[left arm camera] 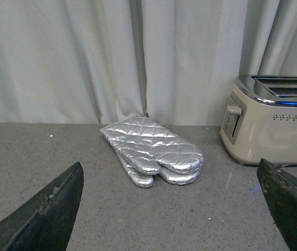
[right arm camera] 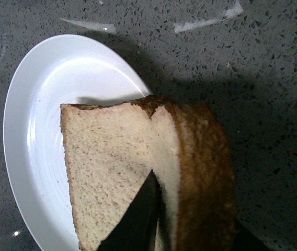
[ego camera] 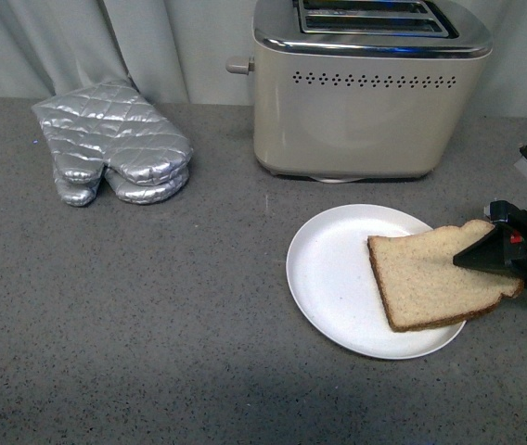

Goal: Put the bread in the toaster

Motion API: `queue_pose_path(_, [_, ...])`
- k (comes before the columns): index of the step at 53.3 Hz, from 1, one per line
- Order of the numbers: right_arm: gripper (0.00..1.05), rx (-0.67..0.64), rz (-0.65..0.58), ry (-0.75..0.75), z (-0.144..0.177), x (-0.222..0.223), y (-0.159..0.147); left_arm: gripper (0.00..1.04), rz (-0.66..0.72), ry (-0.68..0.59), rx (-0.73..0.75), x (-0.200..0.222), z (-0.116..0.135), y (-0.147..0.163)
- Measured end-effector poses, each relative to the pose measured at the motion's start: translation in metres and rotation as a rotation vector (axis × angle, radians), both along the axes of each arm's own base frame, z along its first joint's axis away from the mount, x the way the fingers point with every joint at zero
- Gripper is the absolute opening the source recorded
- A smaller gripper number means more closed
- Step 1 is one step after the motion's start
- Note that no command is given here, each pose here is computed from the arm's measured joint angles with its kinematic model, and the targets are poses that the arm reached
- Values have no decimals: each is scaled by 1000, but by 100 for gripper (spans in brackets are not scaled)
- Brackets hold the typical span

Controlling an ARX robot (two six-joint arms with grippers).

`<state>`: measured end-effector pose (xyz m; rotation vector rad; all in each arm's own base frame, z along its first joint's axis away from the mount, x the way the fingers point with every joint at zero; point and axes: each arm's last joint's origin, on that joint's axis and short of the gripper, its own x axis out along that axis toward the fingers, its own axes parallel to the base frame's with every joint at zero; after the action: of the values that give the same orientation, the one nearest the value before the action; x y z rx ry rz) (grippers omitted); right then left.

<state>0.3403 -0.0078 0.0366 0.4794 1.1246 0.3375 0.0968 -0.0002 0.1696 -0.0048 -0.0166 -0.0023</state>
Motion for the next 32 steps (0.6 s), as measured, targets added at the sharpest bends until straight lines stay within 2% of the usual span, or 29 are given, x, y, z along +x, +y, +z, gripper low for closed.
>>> queue_pose_path(5, [2, 8, -10, -12, 10, -1, 0, 98, 0, 0, 0, 0, 0, 0])
queue_pose_path(23, [2, 94, -42, -117, 73, -10, 10, 98, 0, 0, 0, 0, 0, 0])
queue_pose_path(32, [2, 135, -120, -190, 115, -16, 20, 98, 0, 0, 0, 0, 0, 0])
